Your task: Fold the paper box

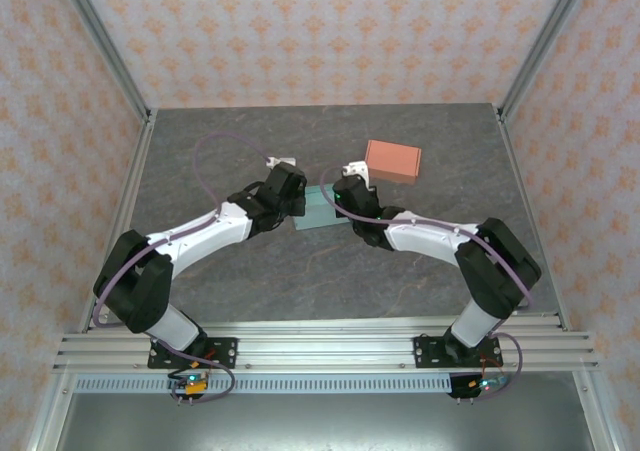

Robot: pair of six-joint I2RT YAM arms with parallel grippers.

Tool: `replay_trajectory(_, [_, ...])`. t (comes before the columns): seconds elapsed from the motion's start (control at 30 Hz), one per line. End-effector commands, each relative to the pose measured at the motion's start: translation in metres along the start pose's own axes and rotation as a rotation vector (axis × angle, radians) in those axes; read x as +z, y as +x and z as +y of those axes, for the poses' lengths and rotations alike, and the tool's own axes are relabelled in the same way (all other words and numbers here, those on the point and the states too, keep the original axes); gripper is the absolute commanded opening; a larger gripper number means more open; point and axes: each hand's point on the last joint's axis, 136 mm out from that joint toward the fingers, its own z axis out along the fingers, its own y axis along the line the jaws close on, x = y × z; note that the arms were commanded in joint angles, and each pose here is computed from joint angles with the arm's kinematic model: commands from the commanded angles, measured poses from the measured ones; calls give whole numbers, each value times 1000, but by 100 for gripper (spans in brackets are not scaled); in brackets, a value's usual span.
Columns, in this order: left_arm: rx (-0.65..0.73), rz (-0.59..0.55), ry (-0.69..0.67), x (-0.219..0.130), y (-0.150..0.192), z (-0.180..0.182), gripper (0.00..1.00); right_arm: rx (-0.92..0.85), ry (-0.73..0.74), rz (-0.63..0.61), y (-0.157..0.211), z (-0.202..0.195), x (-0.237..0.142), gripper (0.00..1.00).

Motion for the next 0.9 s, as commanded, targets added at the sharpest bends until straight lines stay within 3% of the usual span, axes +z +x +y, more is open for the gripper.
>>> replay_trajectory(0.0, [52,16,5,9,19,-4,6,-20,-43,53,29,-5,0,3])
replay_trajectory(0.17, [109,-21,-35,13,22,-2,7,-5,-103,22,31,-5,-6,5])
replay_trajectory(0.43, [151,-62,-124,19,24,9,7,50,-232,-44,16,-4,-36,39])
replay_trajectory(0.57, [172,-58,-135,24,26,8,7,57,-286,-26,15,-6,-58,42])
replay_trajectory(0.63, [185,-61,-139,24,26,7,7,87,-304,-39,10,-10,-70,48])
replay_trajectory(0.7, [187,-69,-137,23,26,7,7,138,-297,-64,2,-19,-79,58])
replay_trajectory(0.77, [183,-76,-141,23,25,8,7,304,-217,-90,-15,-44,-83,76])
replay_trajectory(0.87, [193,-86,-140,22,25,7,6,453,-305,-48,-39,-49,-78,76])
